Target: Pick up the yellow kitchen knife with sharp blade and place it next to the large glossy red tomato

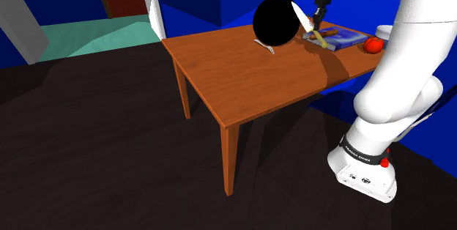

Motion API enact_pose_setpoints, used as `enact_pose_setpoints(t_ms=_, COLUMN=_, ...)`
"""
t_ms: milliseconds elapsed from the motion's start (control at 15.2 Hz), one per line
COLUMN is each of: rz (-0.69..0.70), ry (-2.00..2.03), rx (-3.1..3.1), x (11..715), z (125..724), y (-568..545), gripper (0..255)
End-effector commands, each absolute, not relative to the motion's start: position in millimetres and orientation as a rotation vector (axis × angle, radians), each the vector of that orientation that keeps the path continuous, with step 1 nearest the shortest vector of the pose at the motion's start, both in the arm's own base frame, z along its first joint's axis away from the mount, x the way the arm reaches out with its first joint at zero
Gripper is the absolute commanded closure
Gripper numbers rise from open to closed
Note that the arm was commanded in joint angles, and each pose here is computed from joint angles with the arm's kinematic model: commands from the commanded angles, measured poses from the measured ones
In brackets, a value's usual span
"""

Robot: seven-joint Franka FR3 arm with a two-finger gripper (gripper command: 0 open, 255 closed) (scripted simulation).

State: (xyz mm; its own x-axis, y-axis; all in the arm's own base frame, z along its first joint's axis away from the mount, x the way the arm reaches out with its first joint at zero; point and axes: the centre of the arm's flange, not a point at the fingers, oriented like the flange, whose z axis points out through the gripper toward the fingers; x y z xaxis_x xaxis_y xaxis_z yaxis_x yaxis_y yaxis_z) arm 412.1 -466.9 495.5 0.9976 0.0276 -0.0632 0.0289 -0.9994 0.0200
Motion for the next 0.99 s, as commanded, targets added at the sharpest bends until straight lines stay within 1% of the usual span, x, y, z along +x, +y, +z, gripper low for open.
enact_pose_setpoints(t_ms=0, rz=-0.097, ry=0.047, rx=3.119, x=402.5, z=497.0, y=-493.6, gripper=255)
enact_pose_setpoints(t_ms=660, rz=-0.097, ry=0.047, rx=3.119, x=365.9, z=497.1, y=-620.4, gripper=255)
enact_pose_setpoints(t_ms=924, rz=-0.097, ry=0.047, rx=3.119, x=363.1, z=481.3, y=-630.1, gripper=255)
